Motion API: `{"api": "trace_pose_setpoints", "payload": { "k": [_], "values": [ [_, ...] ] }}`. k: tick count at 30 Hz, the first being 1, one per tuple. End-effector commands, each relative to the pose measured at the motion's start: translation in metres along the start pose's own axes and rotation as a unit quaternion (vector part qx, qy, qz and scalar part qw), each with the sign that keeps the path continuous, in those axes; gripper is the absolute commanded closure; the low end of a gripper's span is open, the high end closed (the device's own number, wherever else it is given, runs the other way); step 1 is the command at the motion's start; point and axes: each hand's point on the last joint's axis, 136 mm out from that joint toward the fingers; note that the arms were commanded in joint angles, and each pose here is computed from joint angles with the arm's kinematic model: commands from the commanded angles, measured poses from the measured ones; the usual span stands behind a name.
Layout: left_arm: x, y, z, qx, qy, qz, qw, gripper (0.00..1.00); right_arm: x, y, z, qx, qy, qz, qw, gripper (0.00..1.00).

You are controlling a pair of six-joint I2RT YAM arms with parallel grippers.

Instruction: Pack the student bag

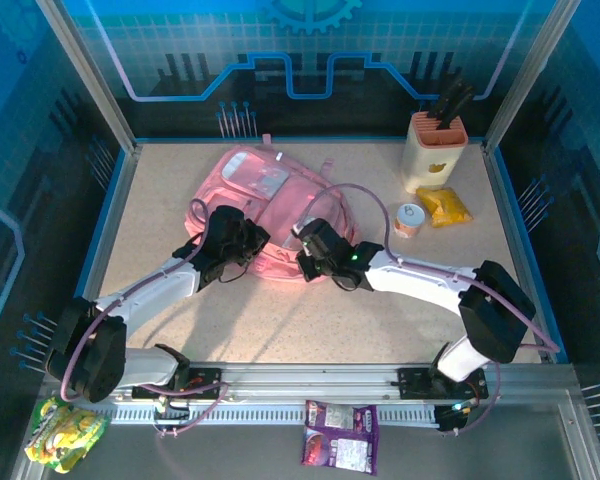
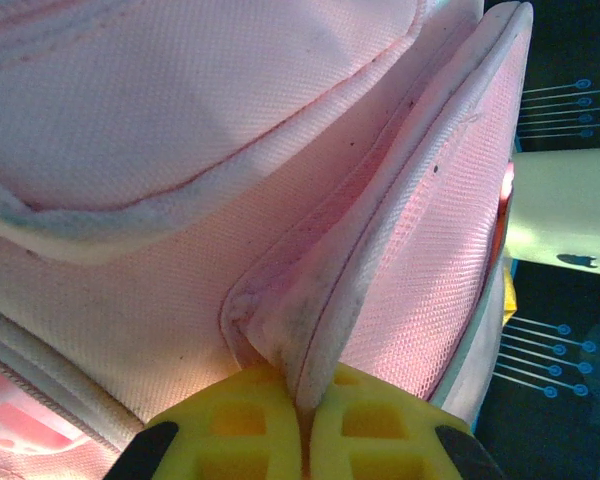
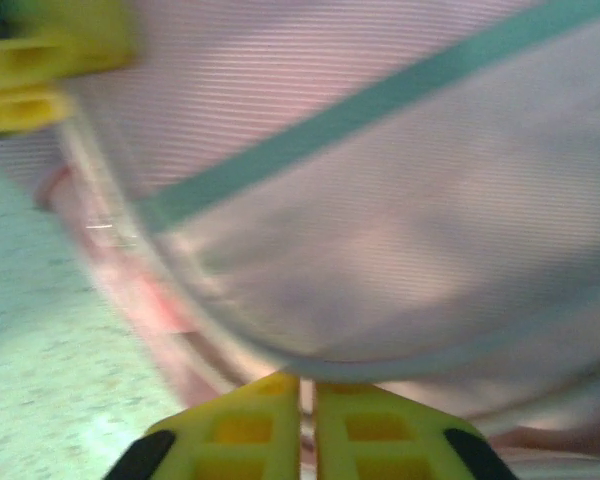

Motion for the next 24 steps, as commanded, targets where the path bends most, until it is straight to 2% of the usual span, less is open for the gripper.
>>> {"api": "trace_pose_setpoints", "payload": {
  "k": [1, 6, 12, 18, 24],
  "values": [
    [-0.025, 0.001, -0.013, 0.022, 0.013, -0.045, 0.999, 1.0, 0.019, -0.001, 0.017, -0.026, -0.009, 0.034, 0.999, 0.81],
    [-0.028, -0.003, -0.017, 0.027, 0.026, -0.049, 0.998, 1.0, 0.031, -0.009, 0.029, -0.036, -0.008, 0.053, 0.998, 0.66],
    [-0.032, -0.007, -0.022, 0.033, 0.035, -0.054, 0.997, 1.0, 0.023, -0.02, 0.036, -0.034, -0.001, 0.019, 0.999, 0.55],
    [-0.032, -0.008, -0.028, 0.037, 0.036, -0.054, 0.997, 1.0, 0.013, -0.015, 0.047, -0.048, -0.005, -0.032, 0.998, 0.51],
    [-0.037, -0.006, -0.033, 0.045, 0.052, -0.066, 0.995, 1.0, 0.008, -0.008, 0.058, -0.074, -0.007, -0.064, 0.995, 0.53]
  ]
}}
Point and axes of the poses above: each hand's point on the last joint's axis, 136 mm out from that joint toward the fingers, its own y axis back along the fingers, its own x axis along the line the jaws close on, z = x × y, and after that the axes turned 12 degrees about y, right-handed
